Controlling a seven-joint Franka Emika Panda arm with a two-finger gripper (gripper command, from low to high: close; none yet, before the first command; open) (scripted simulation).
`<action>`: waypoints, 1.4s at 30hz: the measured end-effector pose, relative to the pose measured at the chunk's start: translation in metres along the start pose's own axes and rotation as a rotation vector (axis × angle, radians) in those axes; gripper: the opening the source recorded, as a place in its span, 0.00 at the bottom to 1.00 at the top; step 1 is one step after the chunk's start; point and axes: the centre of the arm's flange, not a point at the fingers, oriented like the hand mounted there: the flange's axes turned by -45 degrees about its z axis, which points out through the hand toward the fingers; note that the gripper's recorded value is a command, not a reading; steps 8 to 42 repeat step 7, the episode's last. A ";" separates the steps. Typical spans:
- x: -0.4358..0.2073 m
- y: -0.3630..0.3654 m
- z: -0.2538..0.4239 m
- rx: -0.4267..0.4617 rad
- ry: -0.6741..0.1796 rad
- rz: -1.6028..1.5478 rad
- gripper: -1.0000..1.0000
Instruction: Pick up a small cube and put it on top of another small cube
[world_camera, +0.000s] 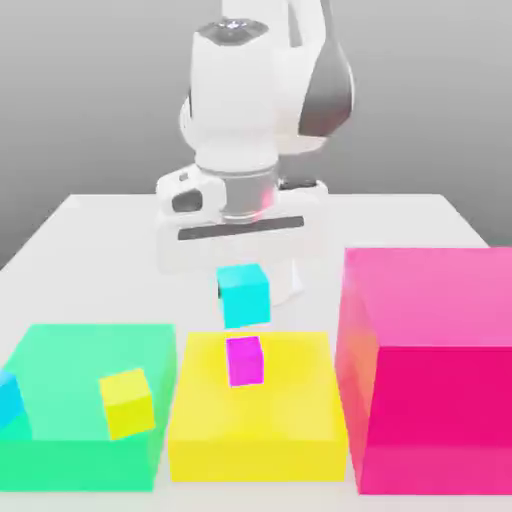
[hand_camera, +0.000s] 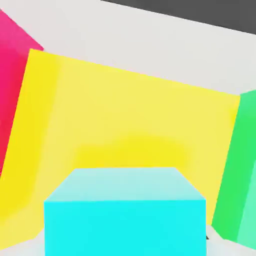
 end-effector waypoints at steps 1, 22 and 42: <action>0.000 0.000 0.010 -0.001 0.000 0.000 0.00; -0.002 -0.001 0.041 -0.003 -0.001 0.000 1.00; -0.002 -0.001 0.041 -0.003 -0.001 0.000 1.00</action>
